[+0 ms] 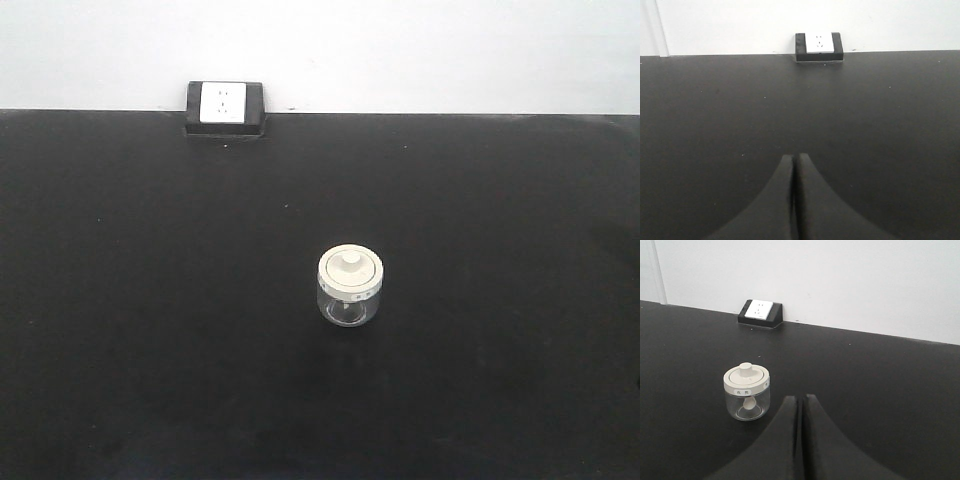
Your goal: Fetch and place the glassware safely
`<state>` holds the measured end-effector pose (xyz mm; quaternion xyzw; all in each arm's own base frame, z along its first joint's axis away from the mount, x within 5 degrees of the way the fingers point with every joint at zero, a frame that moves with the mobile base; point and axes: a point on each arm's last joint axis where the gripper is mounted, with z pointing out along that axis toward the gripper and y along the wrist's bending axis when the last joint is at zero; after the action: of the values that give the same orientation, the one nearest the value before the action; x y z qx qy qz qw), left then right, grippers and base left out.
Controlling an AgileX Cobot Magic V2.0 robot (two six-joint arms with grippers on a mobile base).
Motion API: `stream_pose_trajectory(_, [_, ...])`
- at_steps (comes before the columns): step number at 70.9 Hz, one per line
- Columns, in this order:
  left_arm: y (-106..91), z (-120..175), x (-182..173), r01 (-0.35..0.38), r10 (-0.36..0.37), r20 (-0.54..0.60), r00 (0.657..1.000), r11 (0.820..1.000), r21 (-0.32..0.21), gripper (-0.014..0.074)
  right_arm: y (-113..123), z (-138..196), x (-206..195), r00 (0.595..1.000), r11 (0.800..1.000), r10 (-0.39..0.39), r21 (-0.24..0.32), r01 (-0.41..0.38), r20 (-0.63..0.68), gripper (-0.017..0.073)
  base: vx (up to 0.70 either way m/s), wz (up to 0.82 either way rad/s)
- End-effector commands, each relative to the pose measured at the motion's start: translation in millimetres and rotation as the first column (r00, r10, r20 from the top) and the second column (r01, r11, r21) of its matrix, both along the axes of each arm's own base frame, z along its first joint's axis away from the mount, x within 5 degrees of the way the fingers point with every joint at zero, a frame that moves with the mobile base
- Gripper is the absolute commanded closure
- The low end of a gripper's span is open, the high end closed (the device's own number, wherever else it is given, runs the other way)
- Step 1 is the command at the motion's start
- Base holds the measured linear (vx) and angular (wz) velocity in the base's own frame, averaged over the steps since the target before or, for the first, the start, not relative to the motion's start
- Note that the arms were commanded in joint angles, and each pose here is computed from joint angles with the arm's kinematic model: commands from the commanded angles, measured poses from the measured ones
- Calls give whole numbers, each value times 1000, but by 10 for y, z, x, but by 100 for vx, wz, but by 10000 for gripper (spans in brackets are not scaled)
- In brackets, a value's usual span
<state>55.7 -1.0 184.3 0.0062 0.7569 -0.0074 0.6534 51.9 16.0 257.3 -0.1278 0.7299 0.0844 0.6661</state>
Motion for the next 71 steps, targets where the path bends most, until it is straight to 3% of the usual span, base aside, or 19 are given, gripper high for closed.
stream_pose_trajectory(1, [-5,-13,8,6,-5,63,998,1000,-17,601,-5,140,3,996,1000,-8,14,7,85,563,0,0])
stream_pose_trajectory(38, [-5,-13,8,6,-5,63,998,1000,-17,601,-7,144,3,996,1000,-13,16,11,89,563,0,0])
stream_pose_trajectory(50, [-5,-13,8,6,-5,63,998,1000,-17,601,-56,88,13,994,995,-103,5,103,28,563,0,0])
stream_pose_trajectory(61, [-5,-13,8,6,-5,63,998,1000,-17,601,-115,15,28,977,977,-214,-9,214,-13,563,0,0])
stream_pose_trajectory(71, [-5,-13,8,6,-5,63,998,1000,-17,601,-131,-177,60,968,969,-248,8,249,-33,563,0,0])
